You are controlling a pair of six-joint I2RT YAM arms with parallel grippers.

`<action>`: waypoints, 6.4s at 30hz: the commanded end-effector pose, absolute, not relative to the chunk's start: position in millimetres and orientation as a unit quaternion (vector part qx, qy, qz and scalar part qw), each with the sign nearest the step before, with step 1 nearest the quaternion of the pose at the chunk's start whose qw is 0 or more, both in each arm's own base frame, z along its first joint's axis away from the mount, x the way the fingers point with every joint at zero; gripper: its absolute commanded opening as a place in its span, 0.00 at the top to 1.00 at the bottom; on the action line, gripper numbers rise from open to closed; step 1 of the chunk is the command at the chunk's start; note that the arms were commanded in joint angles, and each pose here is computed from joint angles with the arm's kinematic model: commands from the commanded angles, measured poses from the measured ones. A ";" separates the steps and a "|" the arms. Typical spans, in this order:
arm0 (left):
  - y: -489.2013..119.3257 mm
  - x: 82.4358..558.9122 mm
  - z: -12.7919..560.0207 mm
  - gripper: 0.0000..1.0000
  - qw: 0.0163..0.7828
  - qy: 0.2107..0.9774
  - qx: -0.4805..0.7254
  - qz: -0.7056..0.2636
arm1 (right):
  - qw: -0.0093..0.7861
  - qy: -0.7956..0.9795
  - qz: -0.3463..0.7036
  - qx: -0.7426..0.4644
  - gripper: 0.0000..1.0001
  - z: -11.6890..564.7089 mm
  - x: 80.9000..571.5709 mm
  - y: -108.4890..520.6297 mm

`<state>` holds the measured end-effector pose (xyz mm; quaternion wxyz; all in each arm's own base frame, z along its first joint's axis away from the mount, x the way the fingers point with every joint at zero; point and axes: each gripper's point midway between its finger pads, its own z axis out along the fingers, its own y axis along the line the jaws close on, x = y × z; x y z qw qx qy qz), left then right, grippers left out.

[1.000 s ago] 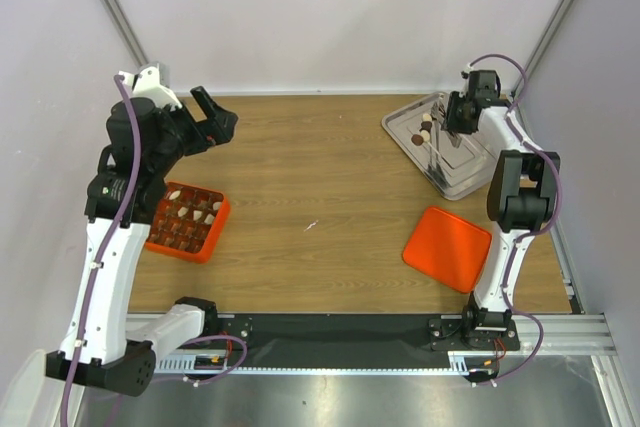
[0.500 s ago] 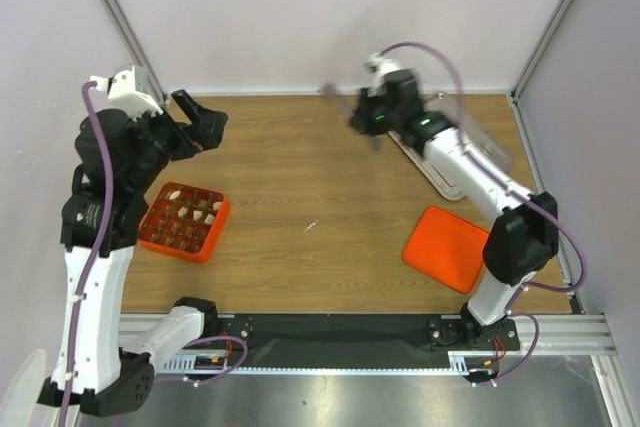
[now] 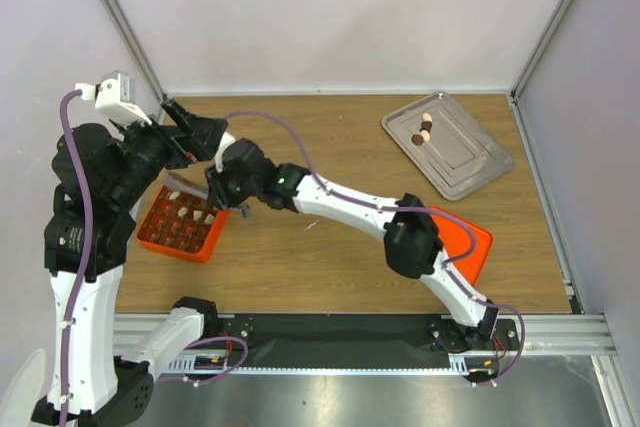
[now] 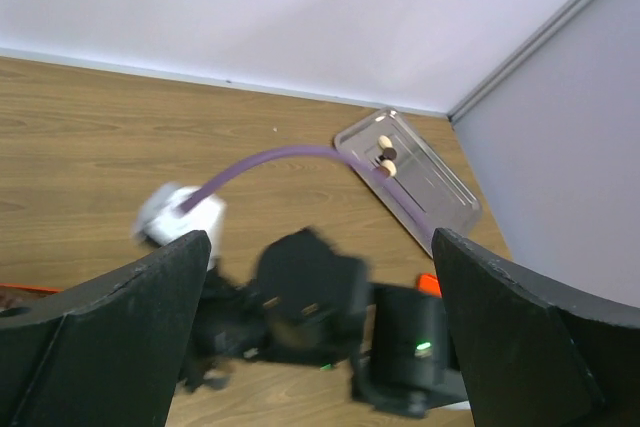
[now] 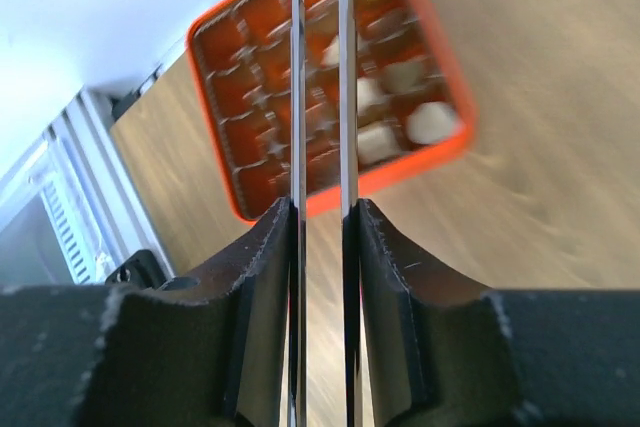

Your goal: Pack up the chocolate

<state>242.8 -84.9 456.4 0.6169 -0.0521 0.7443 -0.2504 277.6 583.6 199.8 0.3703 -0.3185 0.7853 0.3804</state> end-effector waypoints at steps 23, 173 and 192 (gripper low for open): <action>-106.5 237.3 450.2 0.00 0.606 0.734 -0.016 -0.305 | 0.357 0.754 0.419 -0.358 0.58 157.8 252.7 636.2; -95.5 298.0 385.3 0.00 0.562 0.787 -0.066 -0.246 | 0.396 0.916 -0.003 0.059 0.68 112.1 550.5 24.5; -44.5 253.1 440.0 0.00 0.609 0.773 -0.108 -0.142 | 0.447 0.845 0.275 -0.107 0.75 251.6 394.3 284.7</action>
